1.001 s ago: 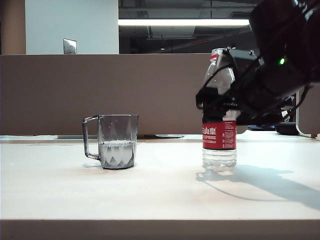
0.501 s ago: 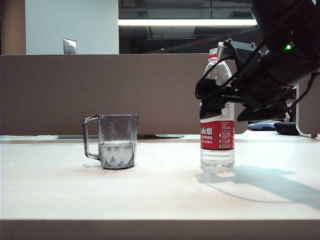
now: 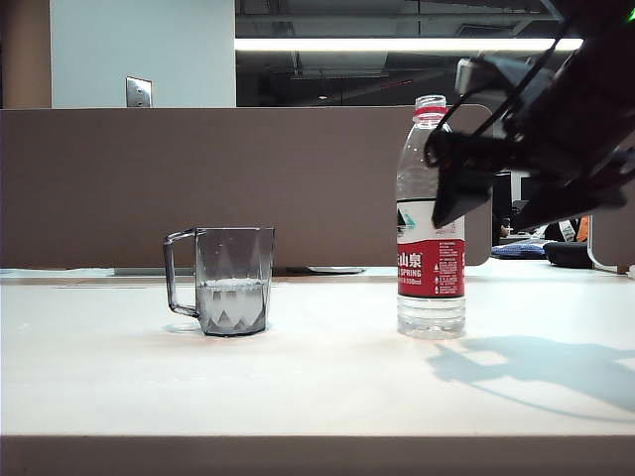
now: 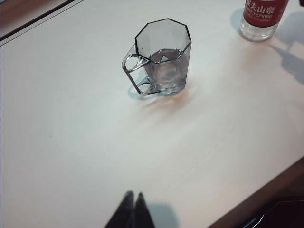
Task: Pick up the mineral water bottle on the table and pour water into the mug until it's half full.
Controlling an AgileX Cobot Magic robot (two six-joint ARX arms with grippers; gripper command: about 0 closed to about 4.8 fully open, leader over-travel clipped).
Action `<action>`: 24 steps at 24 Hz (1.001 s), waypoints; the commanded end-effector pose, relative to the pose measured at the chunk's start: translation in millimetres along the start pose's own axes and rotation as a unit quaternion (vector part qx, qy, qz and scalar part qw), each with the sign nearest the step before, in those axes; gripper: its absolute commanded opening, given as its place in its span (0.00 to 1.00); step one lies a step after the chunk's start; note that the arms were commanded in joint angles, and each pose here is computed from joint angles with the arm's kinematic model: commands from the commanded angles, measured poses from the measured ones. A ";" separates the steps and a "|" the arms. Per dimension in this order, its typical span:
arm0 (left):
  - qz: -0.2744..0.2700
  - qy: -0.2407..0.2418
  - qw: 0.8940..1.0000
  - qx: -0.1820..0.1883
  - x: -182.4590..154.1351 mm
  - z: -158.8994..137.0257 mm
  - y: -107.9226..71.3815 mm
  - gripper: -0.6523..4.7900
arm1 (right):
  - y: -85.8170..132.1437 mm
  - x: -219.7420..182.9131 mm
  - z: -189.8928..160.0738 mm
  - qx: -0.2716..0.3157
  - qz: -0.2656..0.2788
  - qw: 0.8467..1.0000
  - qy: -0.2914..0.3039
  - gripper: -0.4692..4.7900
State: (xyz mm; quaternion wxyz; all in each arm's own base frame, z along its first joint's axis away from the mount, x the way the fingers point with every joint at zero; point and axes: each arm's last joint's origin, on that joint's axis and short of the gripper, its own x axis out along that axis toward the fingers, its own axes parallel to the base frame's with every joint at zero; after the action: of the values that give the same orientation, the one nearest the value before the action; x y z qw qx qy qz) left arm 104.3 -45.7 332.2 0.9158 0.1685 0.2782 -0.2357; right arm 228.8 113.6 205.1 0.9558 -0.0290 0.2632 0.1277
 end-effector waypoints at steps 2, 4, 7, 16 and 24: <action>-0.012 -0.010 1.000 -0.002 -1.3 1.7 -0.3 0.11 | -4.6 -28.7 4.0 -0.002 -0.001 1.000 0.014 1.00; -0.012 -0.011 1.000 -0.002 -1.3 1.9 -0.3 0.11 | -7.5 -46.1 6.5 -0.001 0.000 1.000 0.010 1.00; -0.013 -0.010 0.999 -0.032 -1.3 1.7 -0.4 0.11 | -14.9 -90.4 10.4 0.005 0.010 1.000 -0.023 1.00; 0.000 -0.141 0.989 -0.052 -15.7 -11.6 -4.5 0.11 | -34.2 -191.6 -15.3 0.017 0.067 0.991 -0.117 0.43; -0.019 -0.185 0.981 -0.060 1.7 -58.4 -16.9 0.11 | -46.6 -237.6 -33.2 0.040 0.054 0.968 -0.242 0.06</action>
State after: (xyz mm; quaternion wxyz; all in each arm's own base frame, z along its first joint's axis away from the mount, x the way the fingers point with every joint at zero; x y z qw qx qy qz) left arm 72.4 -33.9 284.7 0.9549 0.0804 0.1423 -0.2479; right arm 29.8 12.7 294.9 0.9789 0.0501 0.0477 0.1923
